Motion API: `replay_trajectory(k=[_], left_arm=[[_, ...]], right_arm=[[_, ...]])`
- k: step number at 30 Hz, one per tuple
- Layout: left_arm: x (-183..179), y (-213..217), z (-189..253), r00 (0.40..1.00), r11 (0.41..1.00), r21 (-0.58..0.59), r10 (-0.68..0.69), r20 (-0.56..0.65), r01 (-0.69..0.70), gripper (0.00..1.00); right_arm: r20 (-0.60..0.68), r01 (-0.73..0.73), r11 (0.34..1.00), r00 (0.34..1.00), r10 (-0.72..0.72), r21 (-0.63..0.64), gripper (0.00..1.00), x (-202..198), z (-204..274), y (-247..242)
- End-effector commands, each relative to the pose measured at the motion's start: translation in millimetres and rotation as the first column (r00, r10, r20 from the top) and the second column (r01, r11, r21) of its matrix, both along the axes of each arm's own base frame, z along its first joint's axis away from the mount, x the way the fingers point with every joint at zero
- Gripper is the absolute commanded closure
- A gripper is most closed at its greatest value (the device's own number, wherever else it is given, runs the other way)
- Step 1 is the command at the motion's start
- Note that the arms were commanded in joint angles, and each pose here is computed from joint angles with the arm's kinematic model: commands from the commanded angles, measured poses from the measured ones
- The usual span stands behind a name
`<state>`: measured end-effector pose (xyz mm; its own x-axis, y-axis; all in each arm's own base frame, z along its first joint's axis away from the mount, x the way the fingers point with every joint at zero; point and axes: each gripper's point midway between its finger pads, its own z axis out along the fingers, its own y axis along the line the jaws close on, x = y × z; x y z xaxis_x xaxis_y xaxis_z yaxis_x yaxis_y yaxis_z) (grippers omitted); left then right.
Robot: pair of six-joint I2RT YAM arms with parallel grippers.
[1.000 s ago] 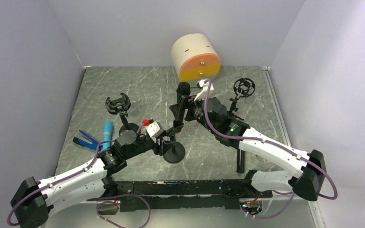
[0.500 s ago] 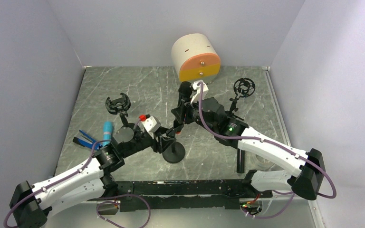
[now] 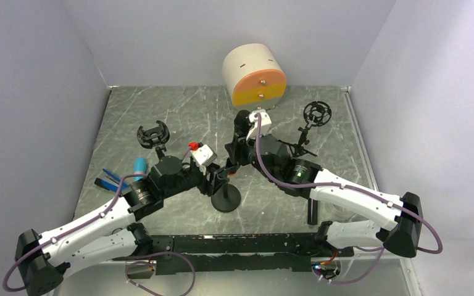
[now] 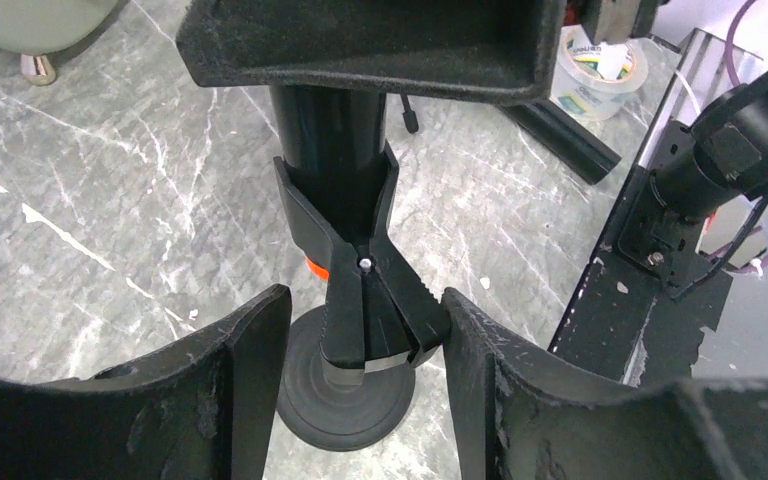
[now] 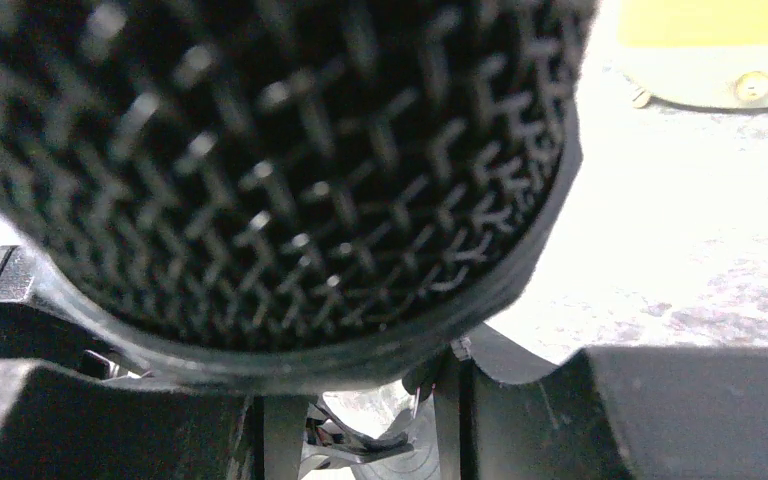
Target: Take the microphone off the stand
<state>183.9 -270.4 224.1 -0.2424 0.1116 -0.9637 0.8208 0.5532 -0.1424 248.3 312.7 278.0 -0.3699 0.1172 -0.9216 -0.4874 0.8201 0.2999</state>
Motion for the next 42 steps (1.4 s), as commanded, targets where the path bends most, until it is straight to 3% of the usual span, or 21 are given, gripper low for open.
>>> replay_trajectory(k=[1, 8, 14, 18, 20, 25, 28, 32, 35, 36, 39, 42], left_arm=[[-5.2, -5.0, 17.2, 0.998, 0.999, 0.006, -0.051, 0.036, 0.050, 0.40], [-3.6, -6.0, 5.2, 0.999, 0.998, 0.045, -0.046, 0.009, 0.046, 0.54], [-5.3, -2.8, 8.7, 0.999, 0.998, 0.038, -0.040, 0.015, 0.040, 0.42], [-6.3, 0.8, 9.1, 0.999, 0.998, 0.047, -0.035, 0.014, 0.034, 0.43], [-7.5, 1.1, 7.8, 0.999, 0.998, 0.052, -0.039, 0.010, 0.039, 0.48], [-7.9, 0.4, 11.1, 0.999, 0.999, 0.021, -0.038, 0.022, 0.038, 0.70], [-8.0, 2.1, 9.3, 0.999, 0.999, 0.034, -0.035, 0.021, 0.035, 0.77], [-6.8, 2.3, 8.6, 0.999, 0.999, 0.043, -0.032, 0.020, 0.031, 0.77], [-7.3, 0.6, 8.0, 0.999, 0.998, 0.048, -0.043, 0.020, 0.042, 0.89], [-7.3, -0.1, 7.6, 0.999, 0.998, 0.049, -0.045, 0.018, 0.044, 0.88], [-7.6, -2.8, 6.4, 0.999, 0.997, 0.052, -0.053, 0.006, 0.053, 0.62], [-7.4, -6.8, 10.0, 0.998, 0.997, 0.039, -0.064, 0.008, 0.063, 0.47]], right_arm=[[0.092, 0.078, 0.992, 0.992, -0.087, 0.096, 0.61, -4.0, 50.1, -7.7], [0.107, 0.108, 0.992, 0.988, -0.115, 0.064, 0.61, -9.1, 46.4, -8.0], [0.104, 0.131, 0.989, 0.985, -0.138, 0.069, 0.60, -8.0, 43.9, -12.6], [0.106, 0.122, 0.990, 0.986, -0.129, 0.072, 0.60, -8.7, 43.7, -11.0], [0.104, 0.110, 0.991, 0.988, -0.117, 0.070, 0.59, -9.4, 42.4, -8.6], [0.094, 0.094, 0.994, 0.991, -0.098, 0.052, 0.59, -9.9, 37.3, -3.0], [0.090, 0.087, 0.995, 0.992, -0.092, 0.054, 0.58, -10.9, 36.2, -1.9], [0.094, 0.084, 0.994, 0.992, -0.090, 0.064, 0.59, -11.7, 37.6, -2.3], [0.098, 0.088, 0.994, 0.991, -0.093, 0.061, 0.59, -11.6, 38.5, -3.9], [0.098, 0.090, 0.994, 0.991, -0.095, 0.059, 0.59, -11.1, 38.5, -4.5], [0.100, 0.089, 0.994, 0.990, -0.095, 0.061, 0.59, -11.5, 39.5, -5.2], [0.104, 0.086, 0.994, 0.990, -0.092, 0.063, 0.59, -11.8, 37.7, -4.9]])
